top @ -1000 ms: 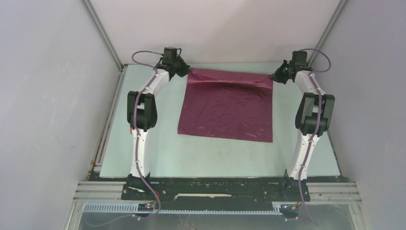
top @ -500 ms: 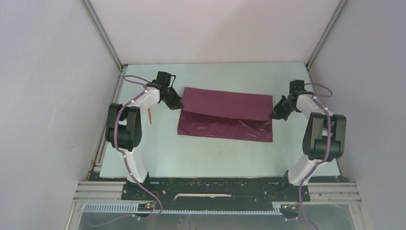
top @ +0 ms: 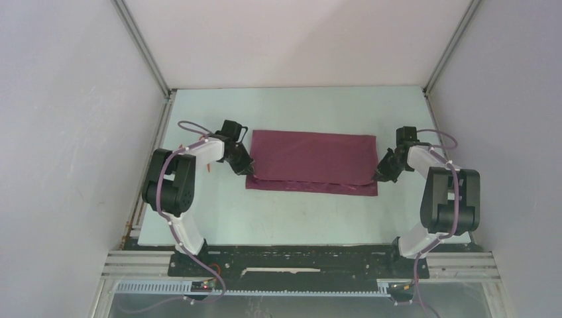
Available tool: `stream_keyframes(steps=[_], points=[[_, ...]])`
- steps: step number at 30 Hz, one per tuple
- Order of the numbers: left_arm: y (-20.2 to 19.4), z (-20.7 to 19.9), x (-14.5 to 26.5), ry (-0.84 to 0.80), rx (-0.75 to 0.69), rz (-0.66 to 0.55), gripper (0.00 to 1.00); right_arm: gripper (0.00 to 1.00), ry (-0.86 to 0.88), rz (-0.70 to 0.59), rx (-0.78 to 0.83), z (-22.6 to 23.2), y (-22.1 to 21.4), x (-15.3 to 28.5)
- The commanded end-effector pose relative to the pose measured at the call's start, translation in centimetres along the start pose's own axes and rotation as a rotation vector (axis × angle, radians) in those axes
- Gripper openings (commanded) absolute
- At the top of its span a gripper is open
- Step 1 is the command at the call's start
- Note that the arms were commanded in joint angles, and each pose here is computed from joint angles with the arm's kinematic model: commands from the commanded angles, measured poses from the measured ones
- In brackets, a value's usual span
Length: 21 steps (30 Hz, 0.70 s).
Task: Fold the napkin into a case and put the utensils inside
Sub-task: Fold and flatten the napkin at the center of the board.
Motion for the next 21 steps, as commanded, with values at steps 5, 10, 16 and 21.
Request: stream_keyframes(steps=[5, 10, 16, 21], points=[[-0.4, 0.9, 1.5, 0.011, -0.058, -0.065, 0.0, 0.0, 0.009, -0.073, 0.007, -1.0, 0.4, 1.1], [-1.0, 1.4, 1.6, 0.023, -0.071, -0.06, 0.0, 0.0, 0.005, -0.056, 0.01, -1.4, -0.2, 0.7], [-1.6, 2.0, 1.1, 0.031, -0.067, -0.029, 0.0, 0.0, -0.001, -0.04, 0.004, -1.7, -0.6, 0.4], [-1.9, 2.4, 1.4, 0.04, -0.071, -0.043, 0.0, 0.0, -0.003, -0.036, 0.007, -2.0, -1.1, 0.4]])
Point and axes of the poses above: each gripper's point midway between its finger pads, its own x axis back along the fingers, its own z axis along the line the jaws close on, y = z × x, the point moved 3 cm from there along x, back along the fingers, and after that the axes turned 4 degrees about -x, right-handed, at the moved point
